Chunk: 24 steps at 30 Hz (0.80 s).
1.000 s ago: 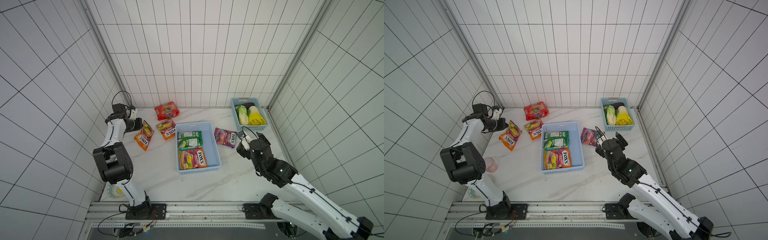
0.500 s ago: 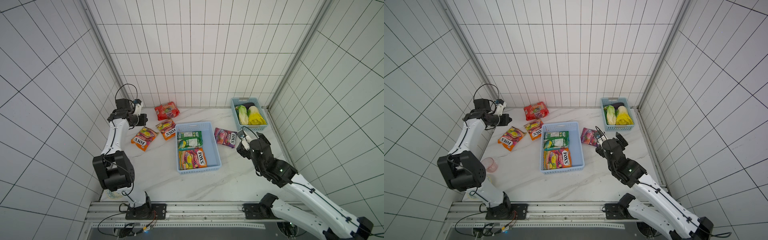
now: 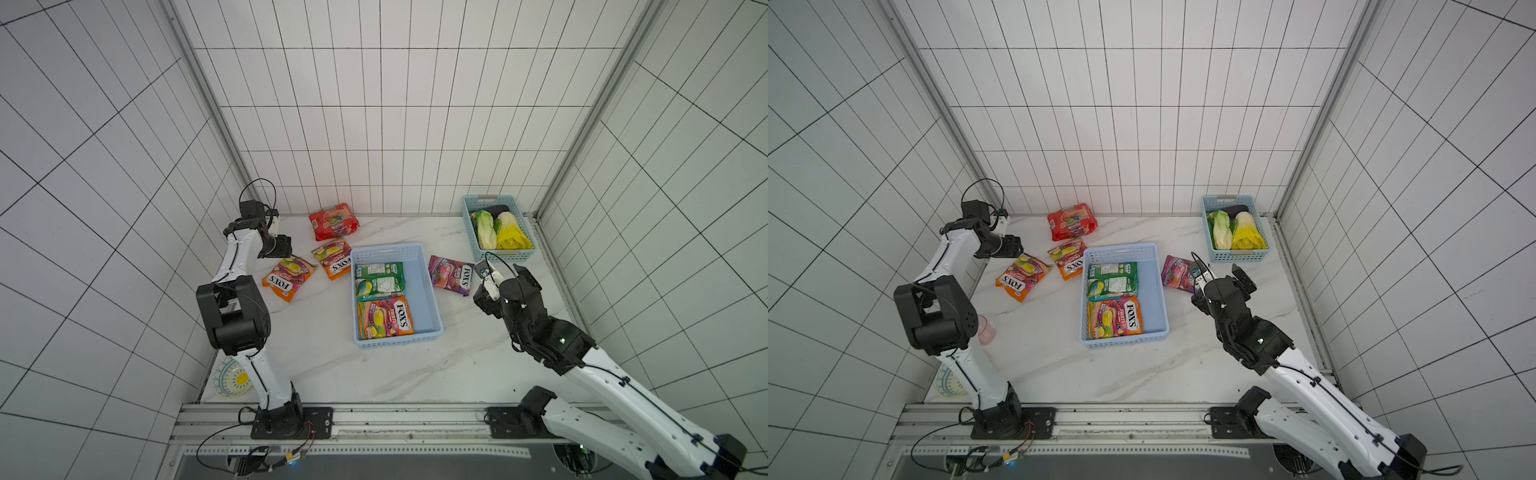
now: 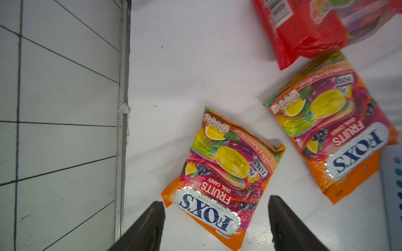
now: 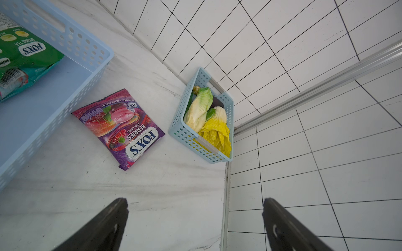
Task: Put the candies in the basket
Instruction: Pick up the candy at the center of the board.
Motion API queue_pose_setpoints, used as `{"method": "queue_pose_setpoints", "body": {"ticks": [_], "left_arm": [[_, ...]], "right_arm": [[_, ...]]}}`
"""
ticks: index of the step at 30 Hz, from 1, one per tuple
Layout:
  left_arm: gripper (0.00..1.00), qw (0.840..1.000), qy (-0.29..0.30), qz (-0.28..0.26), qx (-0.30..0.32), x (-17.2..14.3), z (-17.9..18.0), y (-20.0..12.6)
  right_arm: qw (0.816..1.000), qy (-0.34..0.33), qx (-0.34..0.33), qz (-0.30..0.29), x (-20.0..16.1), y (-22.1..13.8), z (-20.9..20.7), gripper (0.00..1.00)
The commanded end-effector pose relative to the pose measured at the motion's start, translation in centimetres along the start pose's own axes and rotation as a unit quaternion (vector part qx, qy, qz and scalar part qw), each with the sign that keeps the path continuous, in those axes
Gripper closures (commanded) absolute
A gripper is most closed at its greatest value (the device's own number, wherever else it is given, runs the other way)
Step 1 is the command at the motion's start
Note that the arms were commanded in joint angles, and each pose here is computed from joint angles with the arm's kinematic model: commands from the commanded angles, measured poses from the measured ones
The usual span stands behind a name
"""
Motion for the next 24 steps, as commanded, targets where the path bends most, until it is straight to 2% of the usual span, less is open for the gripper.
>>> {"method": "queue_pose_setpoints", "body": {"ticks": [1, 7, 10, 13, 16, 24], "left_arm": [[0.25, 1.000, 0.010, 0.015, 0.011, 0.5, 1.7, 1.9], [0.22, 0.996, 0.091, 0.007, 0.016, 2.9, 2.4, 4.7], [0.23, 0.994, 0.100, 0.049, -0.014, 2.7, 2.5, 6.0], [0.25, 0.988, 0.103, 0.108, -0.044, 0.8, 1.9, 7.1], [0.27, 0.980, 0.115, 0.146, -0.066, -1.3, 1.5, 7.9], [0.34, 0.970, 0.120, 0.207, -0.049, -5.1, 2.8, 10.7]], "right_arm": [[1.000, 0.009, -0.011, 0.006, -0.1, 0.0, -0.7, 0.01], [1.000, 0.003, -0.008, 0.015, -0.2, 0.4, -0.4, 0.01], [1.000, 0.002, -0.009, 0.017, -0.3, 0.5, -0.4, 0.01], [1.000, 0.003, -0.010, 0.020, -0.4, 0.6, -0.5, 0.01], [1.000, 0.005, -0.011, 0.020, -0.4, 0.5, -0.6, 0.01], [1.000, 0.005, -0.007, 0.018, -0.4, 0.6, -0.4, 0.01]]}}
Point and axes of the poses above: each gripper's point midway between its finger pads, its own y axis out along the fingers, its own z axis along the line the jaws close on, x = y × z, the point moved 2 cm from there along -y, back along the fingers, and after that the axes turned 15 degrees about -y, right-handed, at the moved point
